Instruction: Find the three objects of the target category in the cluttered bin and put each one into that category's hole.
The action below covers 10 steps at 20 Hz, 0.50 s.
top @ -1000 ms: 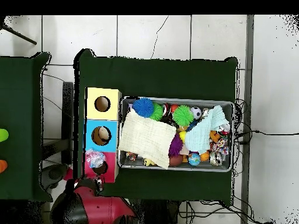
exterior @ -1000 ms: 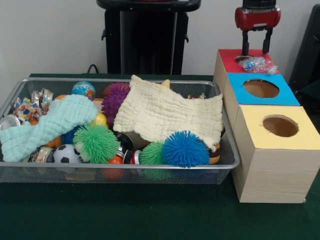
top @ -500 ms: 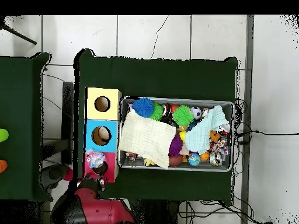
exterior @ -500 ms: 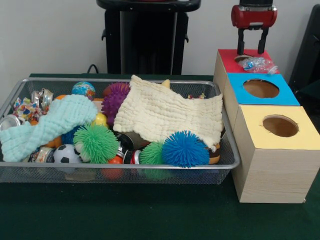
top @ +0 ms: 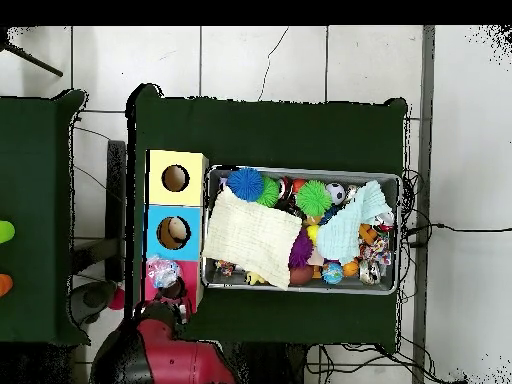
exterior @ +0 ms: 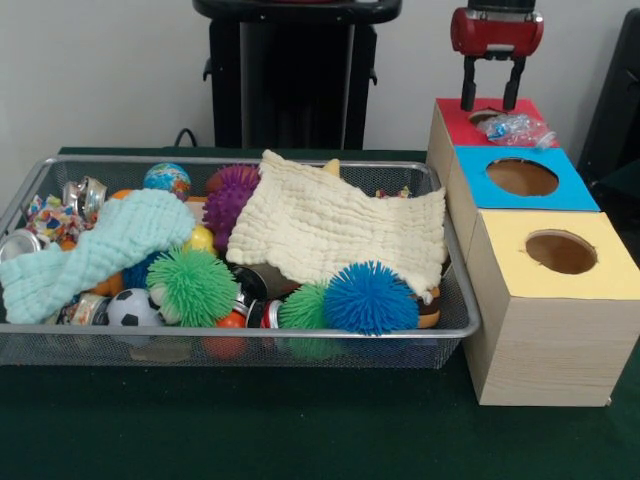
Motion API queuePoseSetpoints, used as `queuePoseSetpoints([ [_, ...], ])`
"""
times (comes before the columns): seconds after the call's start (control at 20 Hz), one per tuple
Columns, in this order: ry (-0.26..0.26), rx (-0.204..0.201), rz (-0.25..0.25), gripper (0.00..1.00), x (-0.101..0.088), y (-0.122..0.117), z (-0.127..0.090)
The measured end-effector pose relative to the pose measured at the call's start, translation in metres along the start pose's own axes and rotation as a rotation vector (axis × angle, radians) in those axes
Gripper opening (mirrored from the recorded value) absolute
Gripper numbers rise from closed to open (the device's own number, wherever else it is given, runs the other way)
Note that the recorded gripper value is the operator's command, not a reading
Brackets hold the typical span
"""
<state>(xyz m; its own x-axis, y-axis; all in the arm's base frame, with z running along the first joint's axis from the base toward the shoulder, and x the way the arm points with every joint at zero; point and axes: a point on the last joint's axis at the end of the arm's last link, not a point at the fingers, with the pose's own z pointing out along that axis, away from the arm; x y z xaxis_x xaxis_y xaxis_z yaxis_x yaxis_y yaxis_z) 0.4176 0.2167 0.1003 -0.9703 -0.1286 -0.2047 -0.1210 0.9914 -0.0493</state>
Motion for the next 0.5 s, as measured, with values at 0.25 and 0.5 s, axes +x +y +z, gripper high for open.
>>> queuePoseSetpoints([
  [0.25, -0.015, 0.01, -0.005, 1.0, -0.01, 0.004, 0.005],
  [0.5, -0.011, 0.01, -0.006, 1.0, -0.013, 0.009, 0.013],
])
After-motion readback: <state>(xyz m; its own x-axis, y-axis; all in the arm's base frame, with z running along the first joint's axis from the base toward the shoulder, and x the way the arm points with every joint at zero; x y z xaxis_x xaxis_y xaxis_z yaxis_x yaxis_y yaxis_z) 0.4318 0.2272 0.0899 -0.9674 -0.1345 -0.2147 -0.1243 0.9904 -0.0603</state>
